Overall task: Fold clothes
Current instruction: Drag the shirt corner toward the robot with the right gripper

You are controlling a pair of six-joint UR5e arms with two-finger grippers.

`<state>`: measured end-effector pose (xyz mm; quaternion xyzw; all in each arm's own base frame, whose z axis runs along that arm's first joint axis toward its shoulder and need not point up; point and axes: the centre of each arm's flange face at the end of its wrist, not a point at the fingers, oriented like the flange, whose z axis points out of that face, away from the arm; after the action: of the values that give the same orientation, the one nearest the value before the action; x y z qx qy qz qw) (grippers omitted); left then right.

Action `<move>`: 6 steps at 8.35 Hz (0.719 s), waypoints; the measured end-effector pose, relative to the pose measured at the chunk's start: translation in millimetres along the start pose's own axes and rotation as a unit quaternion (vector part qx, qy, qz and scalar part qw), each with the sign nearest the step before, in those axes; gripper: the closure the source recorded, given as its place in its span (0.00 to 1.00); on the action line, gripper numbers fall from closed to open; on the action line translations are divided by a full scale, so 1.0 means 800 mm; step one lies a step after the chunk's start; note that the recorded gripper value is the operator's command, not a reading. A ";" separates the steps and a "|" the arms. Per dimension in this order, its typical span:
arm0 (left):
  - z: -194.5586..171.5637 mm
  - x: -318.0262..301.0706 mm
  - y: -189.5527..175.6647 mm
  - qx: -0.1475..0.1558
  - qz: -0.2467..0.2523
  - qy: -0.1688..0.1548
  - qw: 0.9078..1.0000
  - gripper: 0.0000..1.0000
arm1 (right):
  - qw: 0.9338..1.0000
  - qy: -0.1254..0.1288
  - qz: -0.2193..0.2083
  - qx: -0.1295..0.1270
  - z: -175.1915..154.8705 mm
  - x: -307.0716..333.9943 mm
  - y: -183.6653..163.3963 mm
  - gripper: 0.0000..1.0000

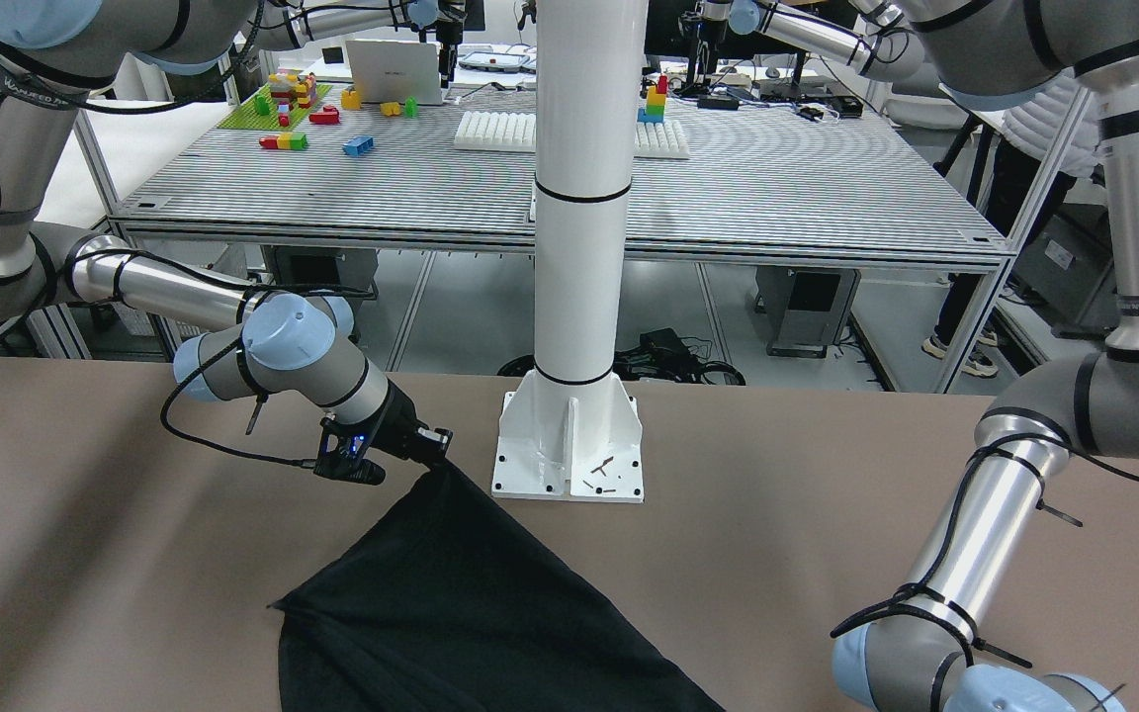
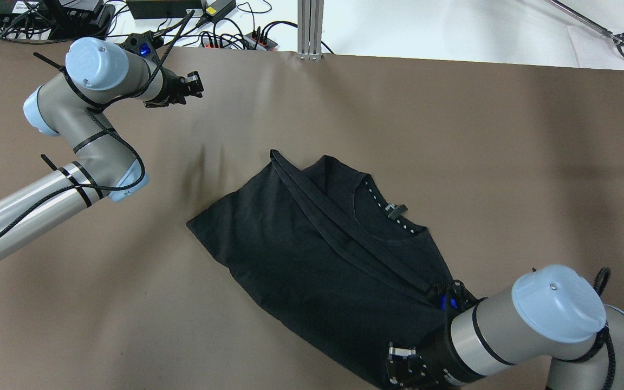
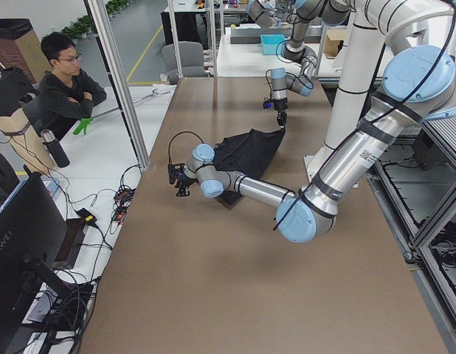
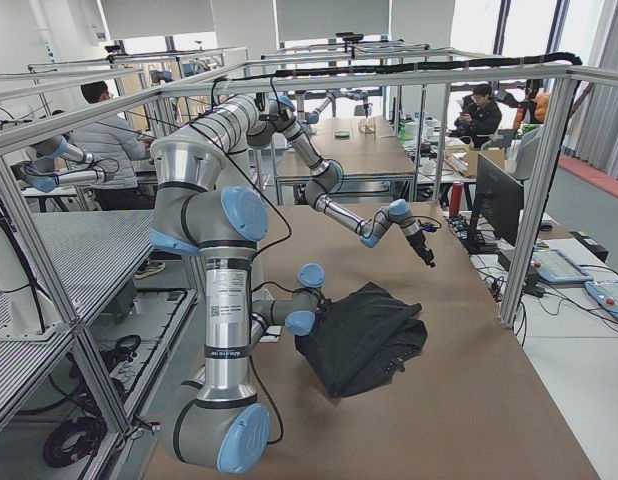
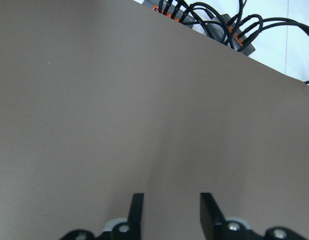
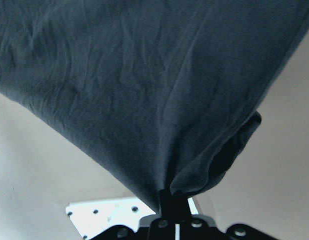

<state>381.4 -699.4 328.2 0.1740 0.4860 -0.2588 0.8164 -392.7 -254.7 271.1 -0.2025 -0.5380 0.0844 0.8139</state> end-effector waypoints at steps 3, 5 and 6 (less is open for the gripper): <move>-0.001 0.009 0.007 -0.006 0.002 0.004 1.000 0.51 | 0.996 0.018 -0.016 -0.082 0.002 0.017 0.041 0.06; -0.022 0.022 0.011 -0.009 -0.001 0.014 1.000 0.51 | 0.996 0.015 -0.018 -0.085 -0.001 0.016 0.041 0.06; -0.040 0.032 0.017 -0.018 -0.009 0.016 1.000 0.51 | 0.996 0.011 -0.018 -0.082 -0.003 0.013 0.038 0.06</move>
<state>377.2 -677.6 291.4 0.1587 0.5052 -0.2545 0.8092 -383.9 -223.9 265.9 -0.2595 -0.5373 0.0232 0.8022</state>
